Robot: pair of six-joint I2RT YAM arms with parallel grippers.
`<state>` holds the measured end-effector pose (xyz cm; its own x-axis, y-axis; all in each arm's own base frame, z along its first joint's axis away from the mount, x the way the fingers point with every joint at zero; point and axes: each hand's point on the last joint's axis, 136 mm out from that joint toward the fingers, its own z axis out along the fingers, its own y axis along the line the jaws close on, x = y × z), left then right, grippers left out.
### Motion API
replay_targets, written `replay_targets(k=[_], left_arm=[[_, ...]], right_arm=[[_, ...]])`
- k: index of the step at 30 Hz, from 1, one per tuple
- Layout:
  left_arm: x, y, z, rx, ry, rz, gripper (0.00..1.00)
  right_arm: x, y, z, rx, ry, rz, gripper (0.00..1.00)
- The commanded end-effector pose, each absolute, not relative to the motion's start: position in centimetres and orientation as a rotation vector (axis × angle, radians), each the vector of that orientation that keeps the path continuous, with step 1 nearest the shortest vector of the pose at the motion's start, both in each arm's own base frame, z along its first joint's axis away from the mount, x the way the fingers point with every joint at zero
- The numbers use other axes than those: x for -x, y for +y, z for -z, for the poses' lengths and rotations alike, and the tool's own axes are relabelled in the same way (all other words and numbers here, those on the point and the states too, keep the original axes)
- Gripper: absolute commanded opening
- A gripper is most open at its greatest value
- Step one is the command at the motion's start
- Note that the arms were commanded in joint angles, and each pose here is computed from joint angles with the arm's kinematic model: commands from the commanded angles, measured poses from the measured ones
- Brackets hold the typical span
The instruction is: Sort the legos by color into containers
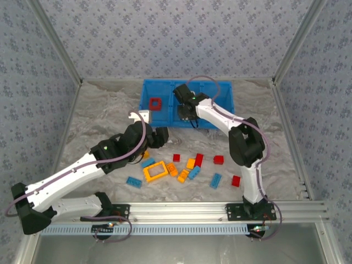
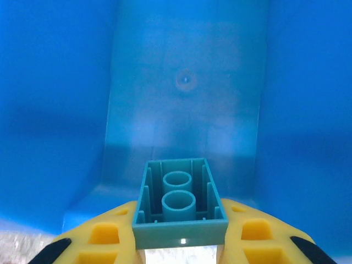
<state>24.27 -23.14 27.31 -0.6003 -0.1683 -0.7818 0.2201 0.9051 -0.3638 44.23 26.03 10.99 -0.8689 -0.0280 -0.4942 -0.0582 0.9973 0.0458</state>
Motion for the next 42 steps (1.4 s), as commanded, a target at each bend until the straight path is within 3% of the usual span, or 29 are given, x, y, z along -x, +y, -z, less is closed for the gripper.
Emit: replay_targets(k=[1, 6, 11, 21, 26, 29, 36, 42], left_arm=[[-24.2, -23.5, -28.5, -0.066, 2.131, 0.578, 0.73], [-24.0, -23.0, -27.6, -0.064, 2.159, 0.548, 0.73], [-23.7, -22.0, -27.3, -0.043, 2.178, 0.516, 0.73], [-22.7, -19.1, -26.0, 0.007, 2.254, 0.411, 0.72], [-22.6, -17.5, -23.5, -0.035, 2.393, 0.348, 0.73], [-22.8, -17.2, -21.1, -0.148, 2.518, 0.335, 0.79], [-25.3, -17.2, -14.4, -0.587, 2.724, 0.042, 0.79], [-28.9, -18.6, -9.8, -0.779, 2.737, -0.119, 0.79]], right_arm=[[-45.3, 26.0, -10.6, 0.063, 2.646, -0.076, 0.25], [-45.7, 26.0, -9.1, 0.060, 2.689, -0.071, 0.35], [-45.7, 26.0, -10.5, 0.069, 2.669, -0.078, 0.51], [-43.6, 26.4, -21.5, 0.138, 2.430, -0.156, 0.52], [-38.5, 26.9, -25.1, 0.268, 2.296, -0.217, 0.53], [-33.6, 28.6, -26.3, 0.421, 2.181, -0.338, 0.56], [-21.7, 30.0, -21.1, 0.690, 2.083, -0.551, 0.65], [-17.5, 28.8, -19.1, 0.642, 2.091, -0.666, 0.70]])
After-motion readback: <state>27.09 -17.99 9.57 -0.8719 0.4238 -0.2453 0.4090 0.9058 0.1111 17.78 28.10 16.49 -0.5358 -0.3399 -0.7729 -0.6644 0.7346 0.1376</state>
